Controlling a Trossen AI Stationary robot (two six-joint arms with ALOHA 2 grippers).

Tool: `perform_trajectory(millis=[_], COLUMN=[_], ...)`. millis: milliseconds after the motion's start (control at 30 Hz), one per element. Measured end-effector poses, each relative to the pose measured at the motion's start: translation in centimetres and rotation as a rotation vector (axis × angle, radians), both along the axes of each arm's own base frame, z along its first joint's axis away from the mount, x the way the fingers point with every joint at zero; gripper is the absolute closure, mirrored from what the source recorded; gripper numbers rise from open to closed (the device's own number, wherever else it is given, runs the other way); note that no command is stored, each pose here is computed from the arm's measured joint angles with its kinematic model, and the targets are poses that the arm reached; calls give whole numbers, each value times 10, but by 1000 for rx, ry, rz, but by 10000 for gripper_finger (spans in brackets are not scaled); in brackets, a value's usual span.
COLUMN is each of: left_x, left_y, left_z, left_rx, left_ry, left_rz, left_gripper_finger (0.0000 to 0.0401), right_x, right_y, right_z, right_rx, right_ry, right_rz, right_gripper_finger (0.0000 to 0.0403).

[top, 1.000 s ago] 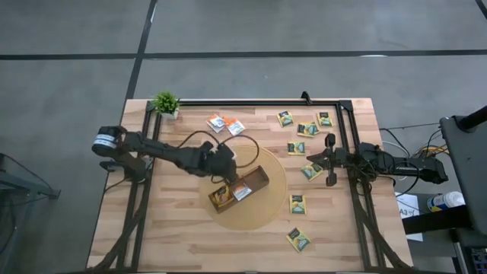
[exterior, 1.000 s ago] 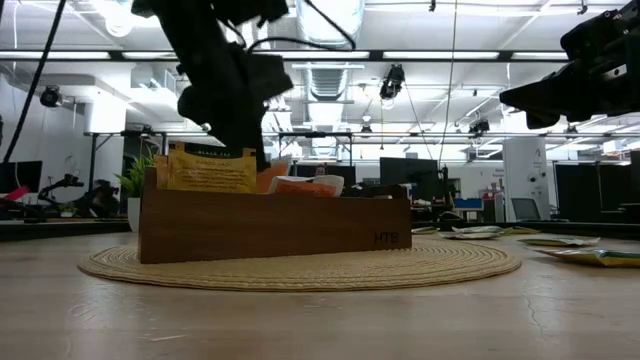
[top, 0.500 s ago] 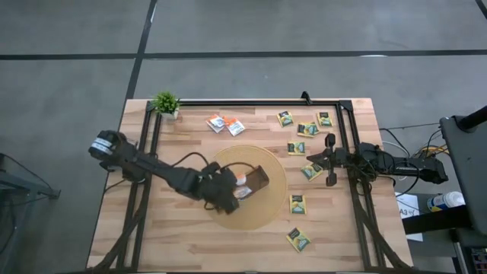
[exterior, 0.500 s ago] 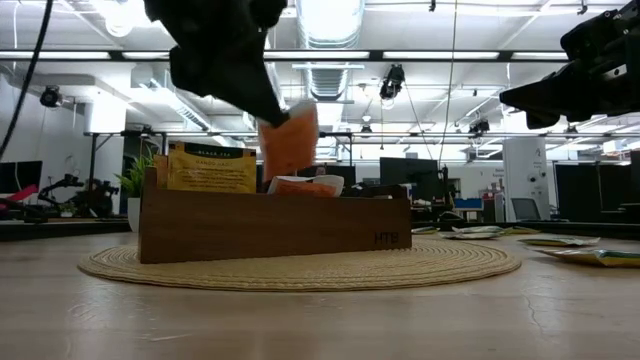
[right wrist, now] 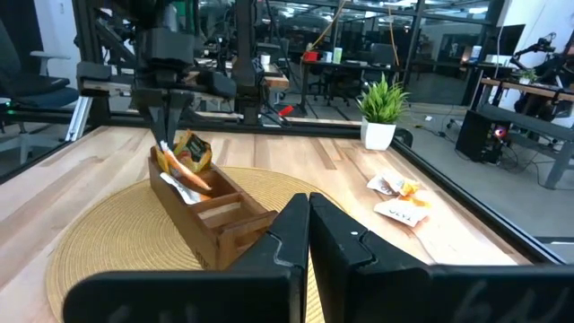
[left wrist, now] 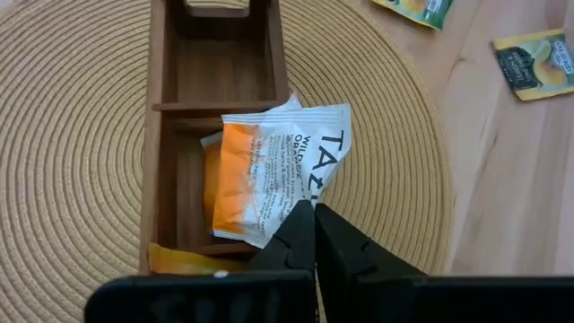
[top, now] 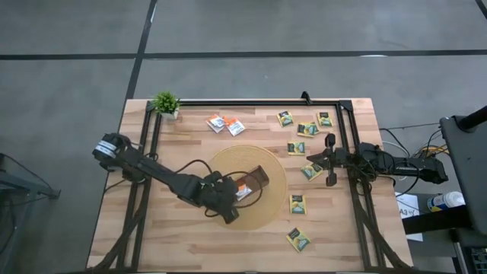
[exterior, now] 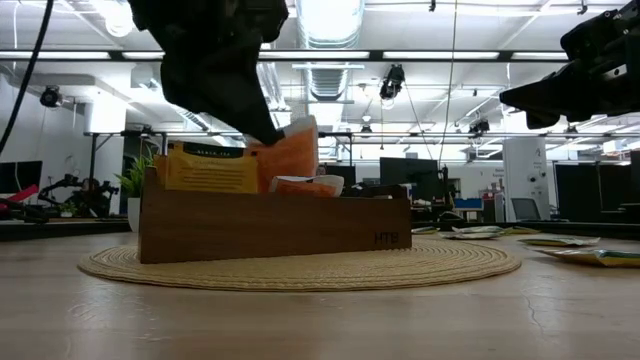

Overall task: Pick & Place Tea
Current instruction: Put the orange tea sachet into the mid section of the wooden organizer

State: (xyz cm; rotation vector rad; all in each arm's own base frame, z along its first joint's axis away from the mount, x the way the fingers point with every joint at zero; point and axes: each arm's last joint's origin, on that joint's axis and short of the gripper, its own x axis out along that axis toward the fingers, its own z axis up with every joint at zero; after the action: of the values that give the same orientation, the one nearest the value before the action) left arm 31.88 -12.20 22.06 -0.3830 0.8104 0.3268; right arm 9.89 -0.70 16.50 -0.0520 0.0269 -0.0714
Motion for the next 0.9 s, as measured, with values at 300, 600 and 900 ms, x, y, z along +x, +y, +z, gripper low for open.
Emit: perform_trajectory(millis=[300,600,900], left_x=[3,1,4], left_y=[7,24,46], left_z=[0,-17,-21], left_rx=[13,14,33], left_ry=[-11,51,87], left_rz=[35,63,85], left_gripper_finger=[401,401,401], right_x=[0,0,0], right_y=[0,0,0], right_z=[0,0,0], right_rx=[0,0,0], right_ry=[0,0,0], right_rz=[0,0,0], right_gripper_finger=[394,394,394])
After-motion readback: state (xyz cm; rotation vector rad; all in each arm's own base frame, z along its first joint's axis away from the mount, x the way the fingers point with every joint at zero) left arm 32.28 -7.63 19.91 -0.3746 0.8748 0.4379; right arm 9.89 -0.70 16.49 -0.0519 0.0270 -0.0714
